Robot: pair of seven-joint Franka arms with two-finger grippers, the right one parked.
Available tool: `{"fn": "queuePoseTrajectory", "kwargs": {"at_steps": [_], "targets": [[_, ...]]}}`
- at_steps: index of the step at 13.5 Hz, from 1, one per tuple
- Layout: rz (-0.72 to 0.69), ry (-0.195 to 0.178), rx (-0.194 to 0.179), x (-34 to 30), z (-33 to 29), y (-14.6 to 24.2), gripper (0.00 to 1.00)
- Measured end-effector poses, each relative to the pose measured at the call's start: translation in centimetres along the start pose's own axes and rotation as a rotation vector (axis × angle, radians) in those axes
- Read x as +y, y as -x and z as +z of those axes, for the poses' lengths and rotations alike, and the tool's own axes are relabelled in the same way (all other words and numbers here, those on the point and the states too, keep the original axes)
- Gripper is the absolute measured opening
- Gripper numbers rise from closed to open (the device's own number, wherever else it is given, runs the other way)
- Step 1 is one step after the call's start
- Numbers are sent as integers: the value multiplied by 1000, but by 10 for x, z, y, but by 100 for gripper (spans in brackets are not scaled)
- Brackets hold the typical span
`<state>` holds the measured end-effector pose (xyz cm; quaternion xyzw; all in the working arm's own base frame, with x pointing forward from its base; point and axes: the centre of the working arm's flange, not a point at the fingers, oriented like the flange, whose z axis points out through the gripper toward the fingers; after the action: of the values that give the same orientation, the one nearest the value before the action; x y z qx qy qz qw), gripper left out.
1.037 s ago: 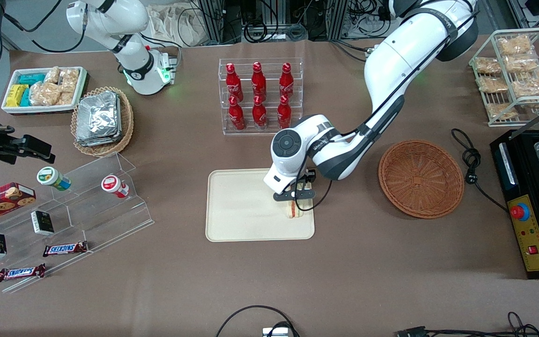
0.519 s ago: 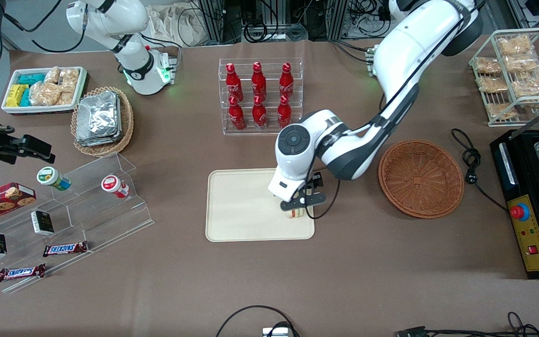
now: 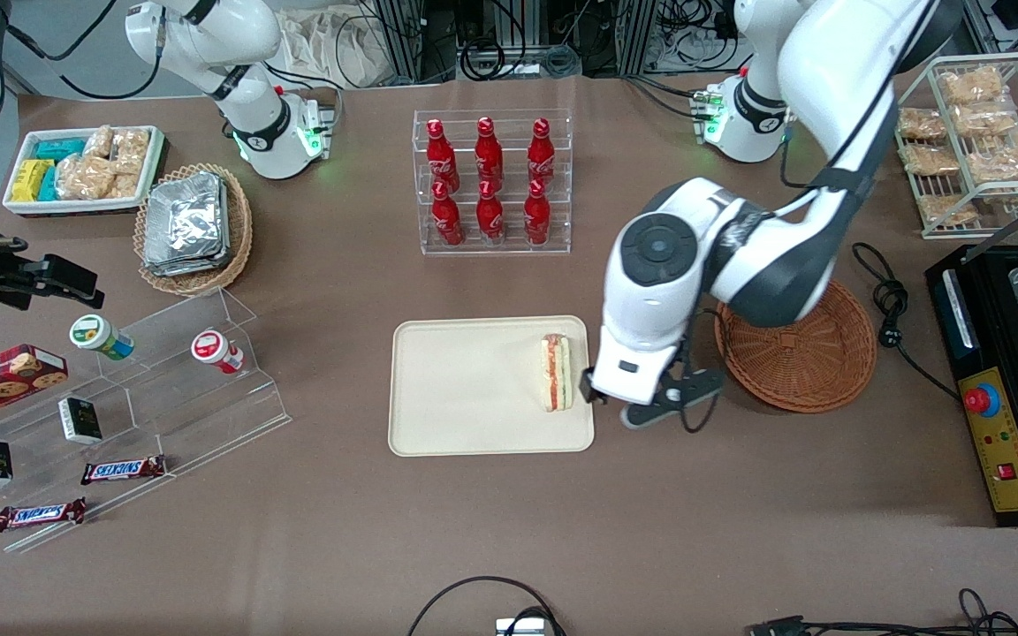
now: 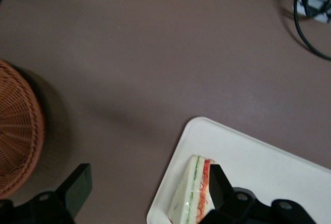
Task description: Place sandwich from basket to tray
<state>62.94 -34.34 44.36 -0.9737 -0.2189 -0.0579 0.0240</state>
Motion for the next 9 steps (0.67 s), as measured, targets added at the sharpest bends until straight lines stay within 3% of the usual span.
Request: {"fn": "queuePoseTrajectory", "kwargs": {"at_steps": [4, 7, 9], "targets": [[1, -19, -61, -56, -38, -40, 100], [50, -61, -104, -106, -63, -65, 100], [65, -53, -122, -128, -75, -77, 100]]}}
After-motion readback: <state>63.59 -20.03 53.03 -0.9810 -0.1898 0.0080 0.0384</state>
